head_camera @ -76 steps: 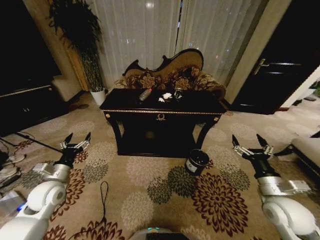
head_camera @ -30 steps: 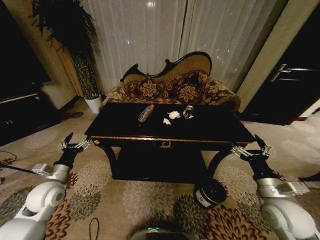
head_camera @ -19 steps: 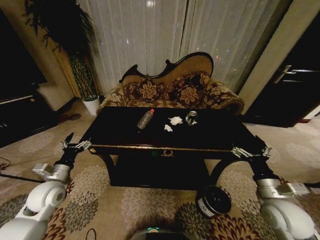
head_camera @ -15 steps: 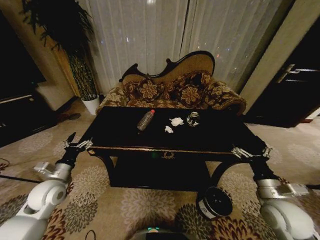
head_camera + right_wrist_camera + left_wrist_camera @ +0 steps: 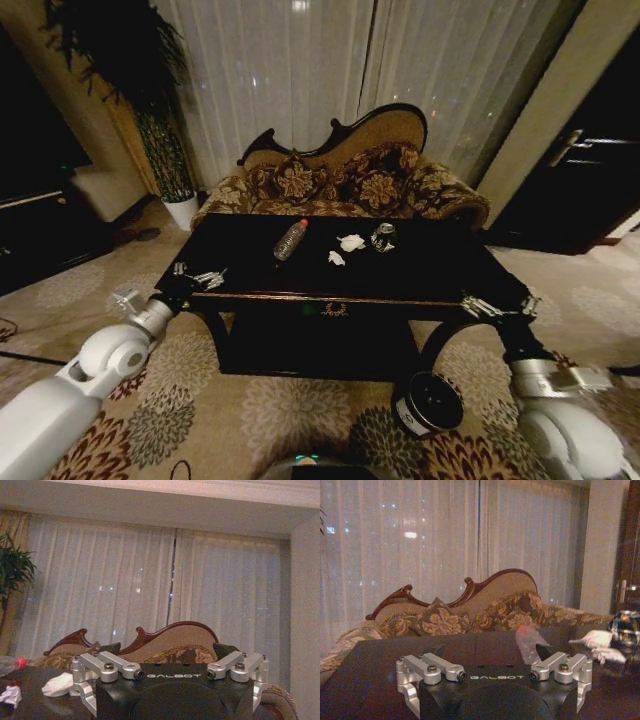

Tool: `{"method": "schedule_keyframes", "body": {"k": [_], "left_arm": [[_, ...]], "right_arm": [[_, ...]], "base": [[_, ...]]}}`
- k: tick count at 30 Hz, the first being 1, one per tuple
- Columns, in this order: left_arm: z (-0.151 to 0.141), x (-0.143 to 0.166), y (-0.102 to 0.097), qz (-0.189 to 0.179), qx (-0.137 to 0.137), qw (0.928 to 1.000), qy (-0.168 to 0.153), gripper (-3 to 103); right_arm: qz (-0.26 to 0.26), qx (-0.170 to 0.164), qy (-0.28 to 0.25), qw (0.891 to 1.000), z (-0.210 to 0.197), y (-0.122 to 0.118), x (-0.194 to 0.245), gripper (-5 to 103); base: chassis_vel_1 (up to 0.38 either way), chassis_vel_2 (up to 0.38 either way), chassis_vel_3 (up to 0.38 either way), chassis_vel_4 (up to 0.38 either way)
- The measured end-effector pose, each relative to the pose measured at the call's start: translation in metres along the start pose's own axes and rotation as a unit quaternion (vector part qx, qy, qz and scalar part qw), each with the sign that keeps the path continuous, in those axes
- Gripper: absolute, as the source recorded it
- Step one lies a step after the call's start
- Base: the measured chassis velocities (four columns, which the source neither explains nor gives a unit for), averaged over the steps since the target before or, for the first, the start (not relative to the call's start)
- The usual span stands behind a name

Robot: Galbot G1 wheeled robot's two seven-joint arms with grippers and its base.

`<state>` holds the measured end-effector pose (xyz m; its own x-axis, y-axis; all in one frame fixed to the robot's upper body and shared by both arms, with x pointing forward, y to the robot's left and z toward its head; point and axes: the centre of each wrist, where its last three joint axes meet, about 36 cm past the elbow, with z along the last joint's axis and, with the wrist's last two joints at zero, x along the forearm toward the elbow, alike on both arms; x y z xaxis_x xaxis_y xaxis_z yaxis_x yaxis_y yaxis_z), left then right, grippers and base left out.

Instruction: Move to the front of the table and place the trash on the table into the trash bin.

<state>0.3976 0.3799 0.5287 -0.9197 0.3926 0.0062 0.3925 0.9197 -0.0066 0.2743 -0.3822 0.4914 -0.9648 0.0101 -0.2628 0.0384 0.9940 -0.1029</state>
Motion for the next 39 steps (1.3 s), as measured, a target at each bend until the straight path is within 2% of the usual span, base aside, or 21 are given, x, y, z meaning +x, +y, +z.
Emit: {"method": "schedule_keyframes", "body": {"k": [7, 11, 15, 19, 22, 25, 32, 39], "left_arm": [[-0.006, -0.005, 0.007, 0.025, -0.018, 0.9992, 0.025, 100], [-0.004, -0.014, 0.021, 0.030, -0.028, 0.9985, 0.036, 100], [-0.002, -0.023, 0.027, 0.033, -0.030, 0.9984, 0.035, 100], [-0.004, -0.037, 0.030, 0.036, -0.019, 0.9986, 0.035, 100], [-0.004, -0.059, 0.028, 0.041, 0.001, 0.9985, 0.035, 100], [-0.004, -0.076, 0.024, 0.046, 0.009, 0.9984, 0.032, 100], [-0.002, -0.108, 0.010, 0.067, 0.014, 0.9971, 0.034, 100], [0.004, -0.122, 0.003, 0.079, 0.012, 0.9959, 0.043, 100]], "right_arm": [[0.000, 0.002, 0.002, 1.000, 0.002, -0.002, -0.001, 100], [0.006, 0.000, 0.004, 1.000, 0.004, -0.001, 0.003, 100], [0.008, -0.001, 0.004, 1.000, 0.005, 0.000, 0.004, 100], [0.009, -0.001, 0.004, 1.000, 0.005, 0.000, 0.005, 100], [0.012, -0.002, 0.005, 1.000, 0.006, 0.001, 0.006, 100], [0.014, -0.004, 0.007, 1.000, 0.007, 0.001, 0.007, 100], [0.022, -0.005, 0.012, 1.000, 0.011, -0.001, 0.009, 100], [0.027, -0.006, 0.013, 1.000, 0.015, -0.003, 0.008, 100]], "base": [[0.000, 0.000, 0.000, 0.000], [0.000, 0.000, 0.000, 0.000], [0.000, 0.000, 0.000, 0.000], [0.000, 0.000, 0.000, 0.000], [0.000, 0.000, 0.000, 0.000], [0.000, 0.000, 0.000, 0.000], [0.000, 0.000, 0.000, 0.000], [0.000, 0.000, 0.000, 0.000]]}}
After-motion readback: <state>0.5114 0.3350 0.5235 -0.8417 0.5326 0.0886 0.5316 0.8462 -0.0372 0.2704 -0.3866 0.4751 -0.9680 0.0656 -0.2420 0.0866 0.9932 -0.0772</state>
